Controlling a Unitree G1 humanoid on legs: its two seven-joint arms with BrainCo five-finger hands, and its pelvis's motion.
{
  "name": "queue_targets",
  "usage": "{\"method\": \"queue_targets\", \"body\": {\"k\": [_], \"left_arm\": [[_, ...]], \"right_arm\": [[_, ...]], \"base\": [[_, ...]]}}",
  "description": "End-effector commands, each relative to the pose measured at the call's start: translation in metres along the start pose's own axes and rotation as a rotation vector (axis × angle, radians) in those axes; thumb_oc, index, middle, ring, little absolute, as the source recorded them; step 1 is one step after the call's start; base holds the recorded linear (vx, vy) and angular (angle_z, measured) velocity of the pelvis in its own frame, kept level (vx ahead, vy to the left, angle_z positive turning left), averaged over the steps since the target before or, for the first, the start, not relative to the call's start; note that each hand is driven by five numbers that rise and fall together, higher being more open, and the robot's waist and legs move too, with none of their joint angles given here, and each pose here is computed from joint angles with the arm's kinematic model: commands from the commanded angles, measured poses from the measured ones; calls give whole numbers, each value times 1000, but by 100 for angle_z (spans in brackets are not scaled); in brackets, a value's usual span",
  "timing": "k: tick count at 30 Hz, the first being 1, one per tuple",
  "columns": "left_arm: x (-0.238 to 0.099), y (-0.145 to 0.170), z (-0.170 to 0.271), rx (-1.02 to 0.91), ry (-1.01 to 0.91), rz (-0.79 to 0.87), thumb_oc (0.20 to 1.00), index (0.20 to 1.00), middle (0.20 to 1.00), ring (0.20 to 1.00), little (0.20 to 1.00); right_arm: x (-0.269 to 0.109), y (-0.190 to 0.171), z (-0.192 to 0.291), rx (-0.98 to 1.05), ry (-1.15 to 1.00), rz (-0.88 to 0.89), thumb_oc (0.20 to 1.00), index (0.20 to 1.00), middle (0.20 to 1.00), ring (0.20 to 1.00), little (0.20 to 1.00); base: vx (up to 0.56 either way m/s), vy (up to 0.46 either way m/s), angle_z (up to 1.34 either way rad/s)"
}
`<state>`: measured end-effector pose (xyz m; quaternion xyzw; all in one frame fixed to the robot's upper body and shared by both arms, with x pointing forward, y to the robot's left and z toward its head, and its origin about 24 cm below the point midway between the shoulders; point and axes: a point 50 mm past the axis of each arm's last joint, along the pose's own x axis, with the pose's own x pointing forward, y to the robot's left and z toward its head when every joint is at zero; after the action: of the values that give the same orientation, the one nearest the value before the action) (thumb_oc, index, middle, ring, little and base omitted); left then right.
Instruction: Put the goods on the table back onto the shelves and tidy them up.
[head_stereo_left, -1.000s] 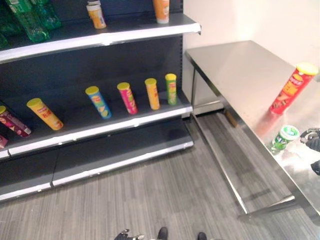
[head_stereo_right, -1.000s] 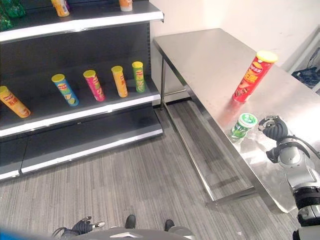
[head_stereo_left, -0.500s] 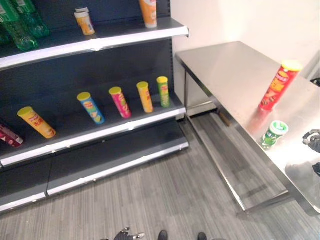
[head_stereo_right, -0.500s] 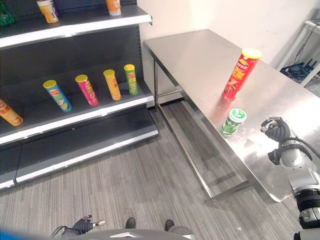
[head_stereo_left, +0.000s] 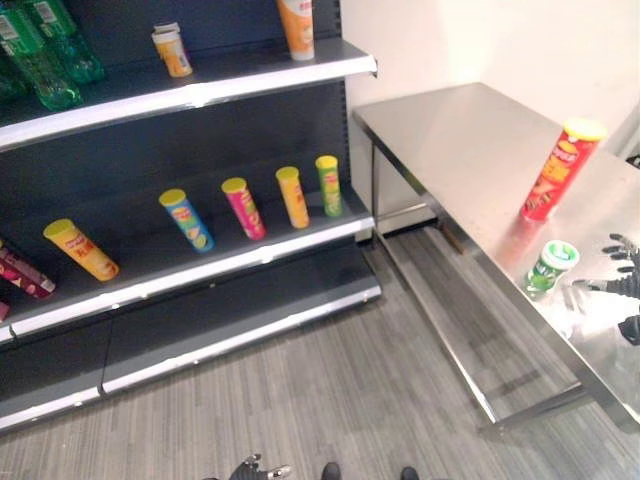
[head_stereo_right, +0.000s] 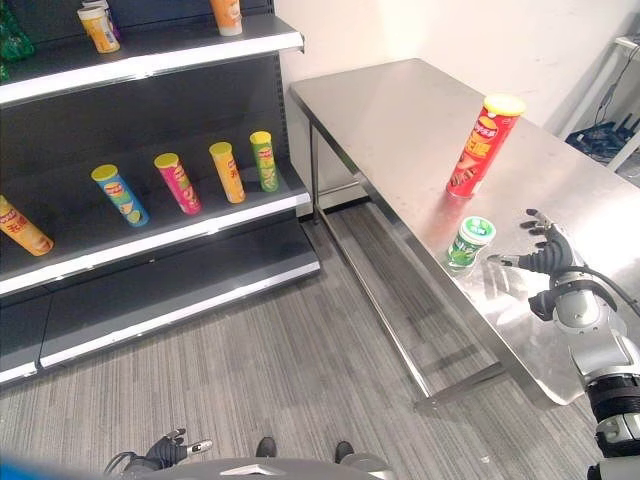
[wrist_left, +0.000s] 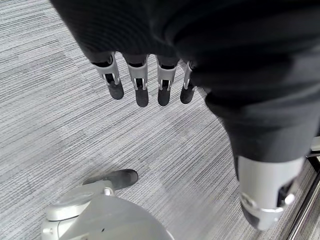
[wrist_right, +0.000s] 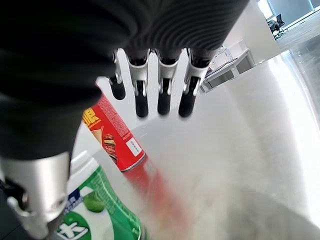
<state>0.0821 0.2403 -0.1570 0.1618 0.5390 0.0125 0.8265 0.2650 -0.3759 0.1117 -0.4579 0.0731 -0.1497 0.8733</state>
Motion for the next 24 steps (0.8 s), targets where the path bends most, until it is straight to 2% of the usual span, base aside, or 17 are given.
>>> {"method": "queue_targets", "body": {"k": [1, 24], "left_arm": [[4, 18, 15, -10, -29, 58, 1000, 1000, 1000, 1000, 1000], [3, 16, 8, -39, -8, 66, 1000, 1000, 1000, 1000, 1000]], "right_arm": [[11, -9, 24, 29, -101, -72, 1000, 1000, 1000, 1000, 1000], [24, 11, 27, 28, -55, 9, 1000, 1000, 1000, 1000, 1000]], "base": [[0, 0, 0], [6, -9, 6]]}}
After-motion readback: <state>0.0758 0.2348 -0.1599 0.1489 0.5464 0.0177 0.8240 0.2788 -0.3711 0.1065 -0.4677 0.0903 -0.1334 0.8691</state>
